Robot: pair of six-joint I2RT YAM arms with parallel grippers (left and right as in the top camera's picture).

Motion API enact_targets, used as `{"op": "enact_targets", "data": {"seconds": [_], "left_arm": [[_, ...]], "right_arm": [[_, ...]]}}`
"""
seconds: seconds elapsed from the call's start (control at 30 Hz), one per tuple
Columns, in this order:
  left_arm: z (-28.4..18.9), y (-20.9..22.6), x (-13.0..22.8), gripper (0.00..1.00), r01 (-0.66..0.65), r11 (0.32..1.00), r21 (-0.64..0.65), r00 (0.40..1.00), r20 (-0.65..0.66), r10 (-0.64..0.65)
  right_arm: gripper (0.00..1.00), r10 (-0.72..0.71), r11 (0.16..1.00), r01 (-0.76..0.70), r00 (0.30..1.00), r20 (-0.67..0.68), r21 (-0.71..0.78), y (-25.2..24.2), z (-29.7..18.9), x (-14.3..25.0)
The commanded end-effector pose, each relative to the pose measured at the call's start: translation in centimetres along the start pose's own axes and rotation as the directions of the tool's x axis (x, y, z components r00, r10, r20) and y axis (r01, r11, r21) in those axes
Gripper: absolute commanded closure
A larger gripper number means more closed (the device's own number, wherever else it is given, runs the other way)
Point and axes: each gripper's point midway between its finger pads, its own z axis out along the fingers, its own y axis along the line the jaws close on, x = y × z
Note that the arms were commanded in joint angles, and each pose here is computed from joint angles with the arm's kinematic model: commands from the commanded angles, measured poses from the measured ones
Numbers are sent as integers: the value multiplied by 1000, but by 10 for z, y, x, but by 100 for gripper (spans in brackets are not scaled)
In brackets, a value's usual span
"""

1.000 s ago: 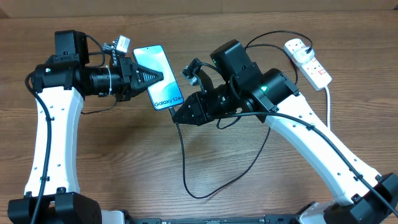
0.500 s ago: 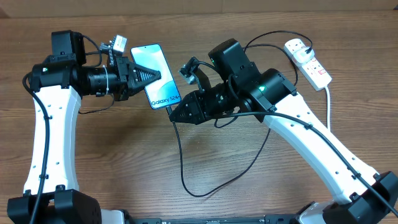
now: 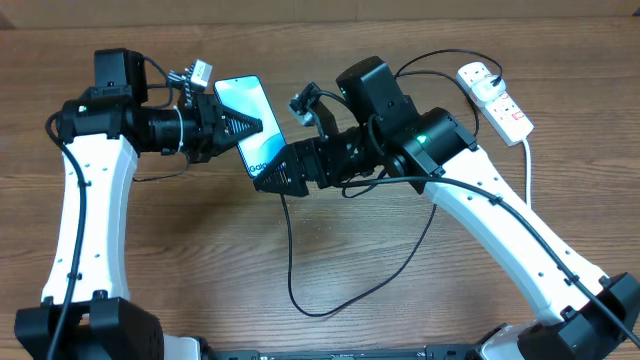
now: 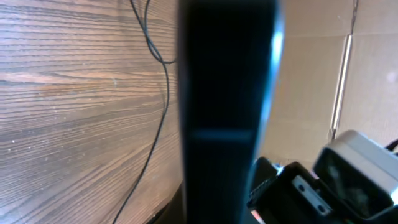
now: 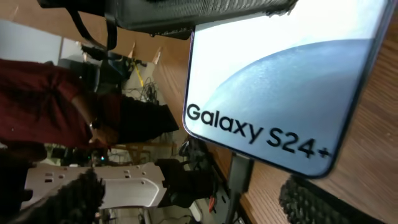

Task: Plug charger to phone and switch on socket
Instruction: 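Lower the phone onto the table and open both grippers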

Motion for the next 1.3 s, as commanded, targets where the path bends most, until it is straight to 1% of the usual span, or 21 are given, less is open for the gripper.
{"op": "enact_targets", "data": {"seconds": [0.0, 0.2, 0.3, 0.43, 0.47, 0.57, 0.63, 0.83, 0.93, 0.97, 1.03, 1.07, 1.2, 1.27], "left_arm": [[15, 8, -4, 96, 11, 1000, -4, 999, -37, -11], [59, 52, -25, 96, -7, 997, -71, 997, -81, 1], [85, 77, -36, 96, -46, 990, -134, 996, -88, 34], [117, 99, -43, 96, -76, 986, -150, 992, -116, 59], [132, 110, -45, 96, -73, 986, -150, 990, -130, 54], [151, 129, -47, 95, -72, 986, -151, 988, -148, 50], [164, 145, -46, 95, -69, 986, -154, 985, -164, 43], [189, 174, -47, 95, -93, 984, -155, 981, -183, 63], [193, 178, -49, 94, -100, 983, -151, 981, -180, 72], [194, 182, -50, 92, -105, 981, -161, 982, -175, 77], [193, 190, -54, 91, -115, 971, -209, 984, -160, 83], [193, 194, -56, 89, -119, 965, -234, 985, -153, 85], [188, 211, -63, 69, -130, 934, -332, 988, -128, 92], [186, 217, -64, 67, -129, 922, -365, 988, -122, 90]], "right_arm": [[4, 0, 999, -4, 998, 62, 52, -16, -18, -17], [0, 95, 975, -118, 987, 128, 186, -70, -57, -24], [0, 150, 947, -190, 975, 167, 260, -98, -80, -23], [0, 167, 925, -221, 967, 194, 309, -121, -104, -20], [0, 184, 908, -250, 959, 217, 336, -132, -114, -20], [0, 196, 866, -290, 946, 257, 408, -152, -130, -20], [0, 201, 818, -322, 936, 288, 477, -169, -144, -18], [0, 194, 695, -376, 919, 345, 613, -198, -170, -13], [0, 192, 670, -386, 915, 355, 634, -203, -174, -12], [0, 190, 664, -387, 915, 357, 639, -204, -175, -12], [0, 189, 653, -392, 913, 362, 648, -205, -177, -12], [0, 190, 645, -397, 911, 366, 653, -207, -178, -12], [0, 189, 626, -406, 907, 375, 665, -209, -181, -11], [0, 185, 610, -408, 907, 379, 679, -212, -184, -11]]}}
